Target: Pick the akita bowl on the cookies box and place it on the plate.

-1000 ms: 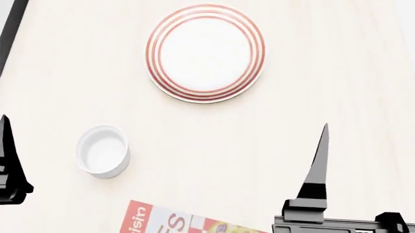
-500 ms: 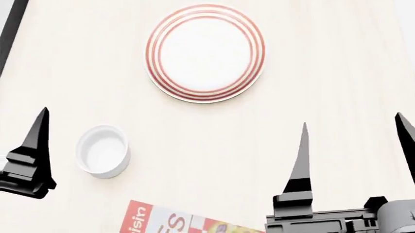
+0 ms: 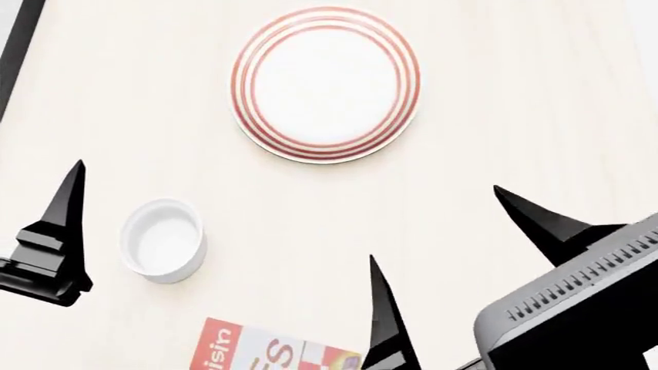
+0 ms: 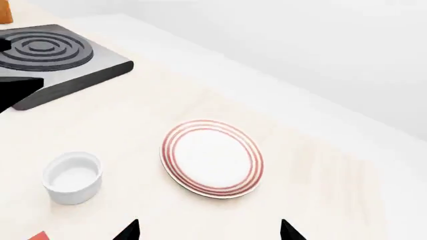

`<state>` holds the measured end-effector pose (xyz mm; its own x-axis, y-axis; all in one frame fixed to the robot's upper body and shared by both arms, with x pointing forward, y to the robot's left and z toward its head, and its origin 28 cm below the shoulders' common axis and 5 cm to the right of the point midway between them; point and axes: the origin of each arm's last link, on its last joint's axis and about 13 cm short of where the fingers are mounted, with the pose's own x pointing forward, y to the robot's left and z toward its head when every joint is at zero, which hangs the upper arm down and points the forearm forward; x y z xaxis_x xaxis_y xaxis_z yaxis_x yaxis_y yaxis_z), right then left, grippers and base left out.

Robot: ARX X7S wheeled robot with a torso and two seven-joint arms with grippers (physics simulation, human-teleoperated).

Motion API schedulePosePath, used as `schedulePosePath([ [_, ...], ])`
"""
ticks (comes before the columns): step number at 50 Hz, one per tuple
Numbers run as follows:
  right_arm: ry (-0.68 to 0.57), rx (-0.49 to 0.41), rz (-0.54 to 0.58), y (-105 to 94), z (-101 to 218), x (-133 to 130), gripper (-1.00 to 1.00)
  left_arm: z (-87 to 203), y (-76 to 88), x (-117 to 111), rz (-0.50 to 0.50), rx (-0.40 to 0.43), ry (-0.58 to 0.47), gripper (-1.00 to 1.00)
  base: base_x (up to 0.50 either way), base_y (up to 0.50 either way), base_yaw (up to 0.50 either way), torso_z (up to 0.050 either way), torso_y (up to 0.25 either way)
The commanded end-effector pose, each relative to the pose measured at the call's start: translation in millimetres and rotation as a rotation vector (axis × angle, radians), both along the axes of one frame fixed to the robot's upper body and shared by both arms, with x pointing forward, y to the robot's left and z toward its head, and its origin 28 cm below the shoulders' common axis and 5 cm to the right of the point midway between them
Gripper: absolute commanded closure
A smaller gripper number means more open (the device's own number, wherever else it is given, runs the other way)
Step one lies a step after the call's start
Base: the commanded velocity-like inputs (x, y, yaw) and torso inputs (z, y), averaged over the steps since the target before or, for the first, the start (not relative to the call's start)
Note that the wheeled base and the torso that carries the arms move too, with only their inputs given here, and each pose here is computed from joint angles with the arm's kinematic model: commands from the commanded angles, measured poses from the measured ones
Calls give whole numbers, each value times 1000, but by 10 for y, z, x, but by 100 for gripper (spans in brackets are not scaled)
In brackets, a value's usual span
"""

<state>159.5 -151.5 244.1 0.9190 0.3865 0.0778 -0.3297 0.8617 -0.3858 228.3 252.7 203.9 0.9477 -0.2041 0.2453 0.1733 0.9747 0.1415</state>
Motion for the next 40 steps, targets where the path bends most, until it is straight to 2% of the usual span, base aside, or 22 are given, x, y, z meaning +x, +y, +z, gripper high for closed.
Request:
schedulePosePath([
  [1, 90, -107, 75, -17, 173, -84, -100, 20, -4, -3, -4, 13, -6, -100, 0, 0, 0, 0, 0],
  [17, 120, -174, 198, 96, 299, -242, -100, 6, -19, -10, -11, 27, -9, -100, 0, 0, 0, 0, 0],
  [28, 161, -264, 257, 230, 186, -250, -100, 14, -16, -7, -9, 29, -15, -100, 0, 0, 0, 0, 0],
  [40, 238, -308, 339, 365, 133, -291, -100, 11, -26, -1, -6, 38, -21, -100, 0, 0, 0, 0, 0],
])
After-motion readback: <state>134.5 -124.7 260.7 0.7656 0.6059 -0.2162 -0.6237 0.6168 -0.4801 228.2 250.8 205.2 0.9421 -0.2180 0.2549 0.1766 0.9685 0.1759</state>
